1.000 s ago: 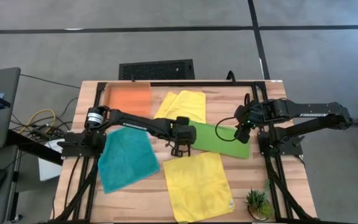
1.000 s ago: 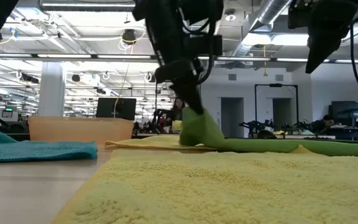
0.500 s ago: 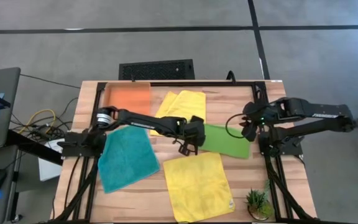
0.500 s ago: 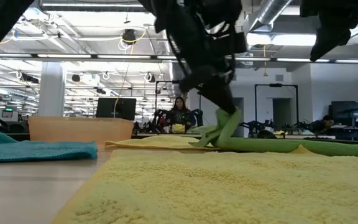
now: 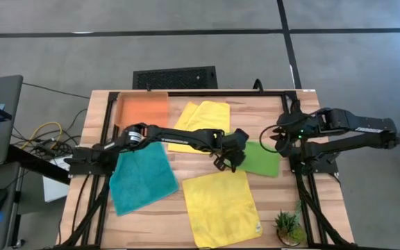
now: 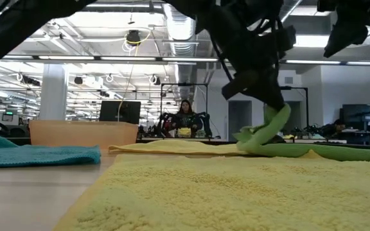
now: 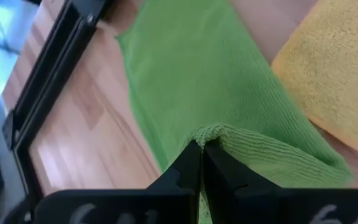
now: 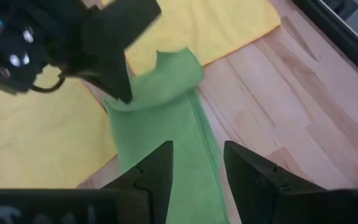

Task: Fold microfiber towels
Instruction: Fold the green microfiber towel

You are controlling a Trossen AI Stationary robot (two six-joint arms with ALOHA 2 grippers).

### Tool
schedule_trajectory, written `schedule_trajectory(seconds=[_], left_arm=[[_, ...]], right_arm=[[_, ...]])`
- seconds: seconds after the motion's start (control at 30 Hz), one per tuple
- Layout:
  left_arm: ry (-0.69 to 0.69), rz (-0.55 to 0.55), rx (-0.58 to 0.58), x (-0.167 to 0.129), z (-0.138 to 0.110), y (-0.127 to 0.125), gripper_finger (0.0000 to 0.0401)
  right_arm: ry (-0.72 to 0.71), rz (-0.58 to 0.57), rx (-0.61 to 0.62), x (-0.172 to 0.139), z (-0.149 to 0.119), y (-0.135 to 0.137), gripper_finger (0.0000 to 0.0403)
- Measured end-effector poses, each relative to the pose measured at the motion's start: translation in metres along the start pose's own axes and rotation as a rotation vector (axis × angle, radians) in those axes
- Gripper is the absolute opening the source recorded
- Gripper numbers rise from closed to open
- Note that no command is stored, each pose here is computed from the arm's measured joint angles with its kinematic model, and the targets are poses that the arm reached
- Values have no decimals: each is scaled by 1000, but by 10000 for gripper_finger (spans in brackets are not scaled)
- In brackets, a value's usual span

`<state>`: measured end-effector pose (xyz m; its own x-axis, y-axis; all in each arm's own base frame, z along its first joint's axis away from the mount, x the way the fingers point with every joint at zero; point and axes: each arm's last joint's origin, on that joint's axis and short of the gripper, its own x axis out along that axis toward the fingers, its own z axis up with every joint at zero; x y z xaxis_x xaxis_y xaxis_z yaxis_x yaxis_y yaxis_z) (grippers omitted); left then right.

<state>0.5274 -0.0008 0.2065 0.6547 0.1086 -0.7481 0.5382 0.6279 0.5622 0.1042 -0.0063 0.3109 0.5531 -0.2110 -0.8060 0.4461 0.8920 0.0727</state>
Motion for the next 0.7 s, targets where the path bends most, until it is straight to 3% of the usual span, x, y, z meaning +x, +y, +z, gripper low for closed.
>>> schedule_trajectory(seconds=[0.13,0.5,0.7], left_arm=[[-24,25,47,4,6,8,0],[-153,70,42,0,13,20,0],[-206,94,12,-1,17,23,0]], right_arm=[[7,-3,-2,0,-1,-1,166],[4,3,-2,-8,-9,-6,166],[-29,81,9,-19,-17,-10,166]])
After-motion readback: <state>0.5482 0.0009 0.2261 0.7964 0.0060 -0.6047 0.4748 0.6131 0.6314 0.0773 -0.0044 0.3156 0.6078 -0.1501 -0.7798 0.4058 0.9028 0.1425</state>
